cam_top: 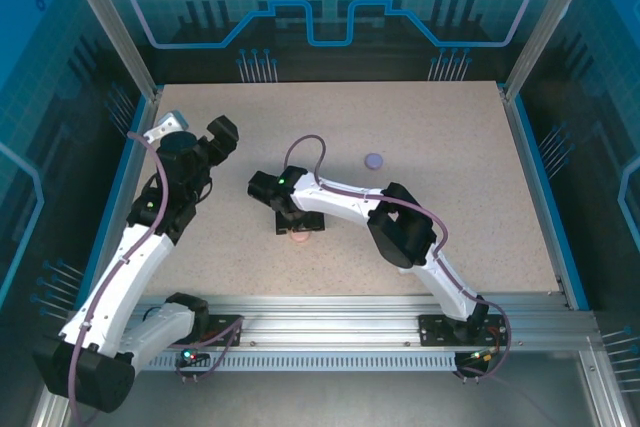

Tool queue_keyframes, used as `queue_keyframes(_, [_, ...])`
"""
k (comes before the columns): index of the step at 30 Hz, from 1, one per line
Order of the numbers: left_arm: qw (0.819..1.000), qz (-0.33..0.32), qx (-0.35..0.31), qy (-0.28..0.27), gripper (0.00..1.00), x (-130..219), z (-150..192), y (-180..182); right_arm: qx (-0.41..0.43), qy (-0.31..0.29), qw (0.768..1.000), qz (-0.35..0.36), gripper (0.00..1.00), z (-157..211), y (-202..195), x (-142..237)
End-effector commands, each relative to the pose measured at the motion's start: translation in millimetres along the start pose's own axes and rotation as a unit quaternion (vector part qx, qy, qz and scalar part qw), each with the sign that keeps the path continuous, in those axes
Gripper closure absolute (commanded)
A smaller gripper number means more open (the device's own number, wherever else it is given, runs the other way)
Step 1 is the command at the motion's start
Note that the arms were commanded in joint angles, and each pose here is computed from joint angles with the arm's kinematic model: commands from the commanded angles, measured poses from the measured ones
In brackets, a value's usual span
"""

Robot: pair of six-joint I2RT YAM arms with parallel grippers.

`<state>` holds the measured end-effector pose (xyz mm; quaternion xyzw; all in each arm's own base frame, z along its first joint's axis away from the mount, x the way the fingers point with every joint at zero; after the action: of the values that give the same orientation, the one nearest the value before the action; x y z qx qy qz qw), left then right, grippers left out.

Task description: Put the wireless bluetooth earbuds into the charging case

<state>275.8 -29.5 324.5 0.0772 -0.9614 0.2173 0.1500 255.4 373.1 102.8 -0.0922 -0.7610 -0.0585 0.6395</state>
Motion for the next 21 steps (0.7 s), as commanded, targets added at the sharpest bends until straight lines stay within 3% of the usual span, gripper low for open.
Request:
queue_keyframes(1, [1.0, -0.01, 0.012, -0.019, 0.01, 3.3, -4.3, 5.0, -0.01, 0.016, 1.0, 0.012, 0.3, 7.8, -1.9, -14.6])
queue_keyframes(12, [1.0, 0.014, -0.005, -0.023, 0.01, 2.9, 3.8, 5.0, -0.025, 0.033, 0.999, 0.01, 0.34, 7.9, -0.8, -33.1])
queue_keyframes(21, [0.998, 0.049, -0.023, -0.015, 0.01, 0.3, 9.9, -0.8, -0.029, 0.037, 0.999, 0.007, 0.48, 6.2, -0.6, -35.6])
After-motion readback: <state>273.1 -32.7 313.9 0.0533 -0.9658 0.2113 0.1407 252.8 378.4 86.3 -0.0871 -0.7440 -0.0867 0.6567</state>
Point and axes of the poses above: each hand's point on the last joint's axis, 136 mm out from that joint toward the fingers, its own x axis back along the fingers, its own y axis along the line the jaws close on, z = x × y, the point moved 7 cm from there along x, back along the fingers, and after that the axes turned 14 degrees about -x, right-handed, at the moved point
